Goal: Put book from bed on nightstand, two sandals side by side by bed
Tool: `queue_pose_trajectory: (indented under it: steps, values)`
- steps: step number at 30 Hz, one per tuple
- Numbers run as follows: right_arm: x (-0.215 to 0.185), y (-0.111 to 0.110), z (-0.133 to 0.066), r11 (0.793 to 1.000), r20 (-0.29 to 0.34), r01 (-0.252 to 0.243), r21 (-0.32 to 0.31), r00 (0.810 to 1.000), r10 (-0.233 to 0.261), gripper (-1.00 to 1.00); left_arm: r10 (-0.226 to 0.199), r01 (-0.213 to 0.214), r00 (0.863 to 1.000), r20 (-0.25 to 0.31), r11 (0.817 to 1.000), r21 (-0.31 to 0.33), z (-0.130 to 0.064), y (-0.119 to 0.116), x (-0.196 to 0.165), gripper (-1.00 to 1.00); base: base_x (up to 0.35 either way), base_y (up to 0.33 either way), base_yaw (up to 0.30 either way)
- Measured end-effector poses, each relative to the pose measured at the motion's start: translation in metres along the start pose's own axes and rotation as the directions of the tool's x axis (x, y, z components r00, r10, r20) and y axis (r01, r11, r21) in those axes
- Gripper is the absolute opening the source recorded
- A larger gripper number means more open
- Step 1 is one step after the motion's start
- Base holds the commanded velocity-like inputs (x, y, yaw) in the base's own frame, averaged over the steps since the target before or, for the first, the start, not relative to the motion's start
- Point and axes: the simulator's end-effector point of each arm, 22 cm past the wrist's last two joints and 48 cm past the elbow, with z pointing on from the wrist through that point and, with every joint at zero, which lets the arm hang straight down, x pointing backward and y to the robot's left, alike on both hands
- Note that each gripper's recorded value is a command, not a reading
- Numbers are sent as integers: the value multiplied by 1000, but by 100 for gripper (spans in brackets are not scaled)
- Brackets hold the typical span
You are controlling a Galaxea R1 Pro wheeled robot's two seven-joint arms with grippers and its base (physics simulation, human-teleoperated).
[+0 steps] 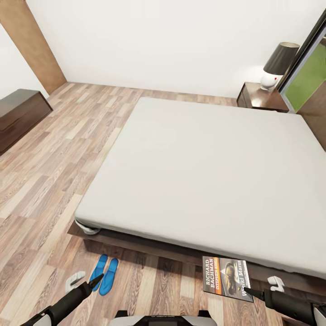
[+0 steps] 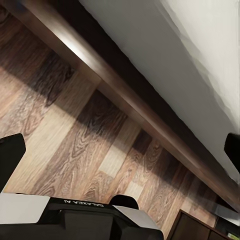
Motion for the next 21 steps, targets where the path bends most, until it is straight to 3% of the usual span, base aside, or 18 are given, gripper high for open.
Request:
queue_pose_trajectory:
  steps: [21]
  values:
    - [-11,9,-5,1000,24,22,-9,999,-22,-100,13,-13,1000,25,1000,19,-2,-11,-13,100,0,0,0]
